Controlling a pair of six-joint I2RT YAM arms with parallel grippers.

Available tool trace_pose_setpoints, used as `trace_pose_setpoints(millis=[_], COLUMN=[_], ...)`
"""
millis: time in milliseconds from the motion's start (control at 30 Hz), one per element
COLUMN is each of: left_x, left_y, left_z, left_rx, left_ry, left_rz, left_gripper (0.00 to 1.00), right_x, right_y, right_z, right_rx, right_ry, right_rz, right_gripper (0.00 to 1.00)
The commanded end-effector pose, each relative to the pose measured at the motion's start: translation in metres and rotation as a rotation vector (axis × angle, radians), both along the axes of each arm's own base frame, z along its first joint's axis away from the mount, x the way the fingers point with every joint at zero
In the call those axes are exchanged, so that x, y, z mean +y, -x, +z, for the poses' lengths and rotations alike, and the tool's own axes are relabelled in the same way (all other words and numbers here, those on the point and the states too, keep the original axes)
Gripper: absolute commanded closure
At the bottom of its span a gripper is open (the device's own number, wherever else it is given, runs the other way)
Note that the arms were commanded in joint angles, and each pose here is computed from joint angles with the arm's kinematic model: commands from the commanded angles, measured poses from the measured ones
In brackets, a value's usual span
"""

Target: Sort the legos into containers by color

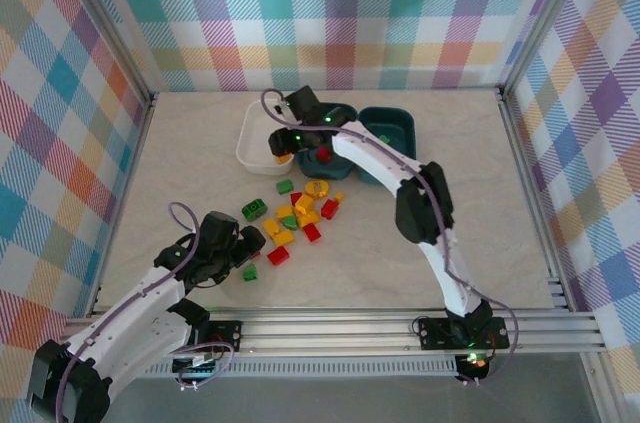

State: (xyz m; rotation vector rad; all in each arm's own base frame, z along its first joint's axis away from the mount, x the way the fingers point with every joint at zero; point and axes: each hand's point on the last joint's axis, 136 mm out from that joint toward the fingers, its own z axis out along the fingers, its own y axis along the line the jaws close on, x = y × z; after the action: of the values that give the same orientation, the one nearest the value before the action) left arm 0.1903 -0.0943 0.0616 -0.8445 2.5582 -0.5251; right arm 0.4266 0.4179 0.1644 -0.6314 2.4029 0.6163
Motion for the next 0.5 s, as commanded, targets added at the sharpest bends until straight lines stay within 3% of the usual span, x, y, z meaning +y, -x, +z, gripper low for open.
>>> trace_pose_setpoints(millis=[0, 100, 267, 467], left_x=[0.015, 0.028, 0.050, 0.071], left_y=[-0.002, -0.006, -0.016, -0.031], left_z=[0.008, 0.020, 0.035, 0.033], left_rx=[-0.024, -0.075, -0.098, -0.065], left_ry=[-0.048, -0.069, -0.065, 0.032], left_rz=[0.058, 0.116, 0.194, 0.297], left_gripper=[0.00, 0.00, 0.00, 0.00], right_x=[-0.008, -0.018, -0.010, 0.023], right_y=[0.033, 0.086, 0.182, 0.248], right_z=[0.029, -0.010, -0.057, -0.076], right_rx=[-0.004, 0.051, 0.099, 0.126], right_ry=[-0.125, -0.091, 0.021, 0.063], right_rz=[-0.095, -0.155, -0.088, 0.039], right_gripper=[0.46, 0.45, 0.42, 0.36])
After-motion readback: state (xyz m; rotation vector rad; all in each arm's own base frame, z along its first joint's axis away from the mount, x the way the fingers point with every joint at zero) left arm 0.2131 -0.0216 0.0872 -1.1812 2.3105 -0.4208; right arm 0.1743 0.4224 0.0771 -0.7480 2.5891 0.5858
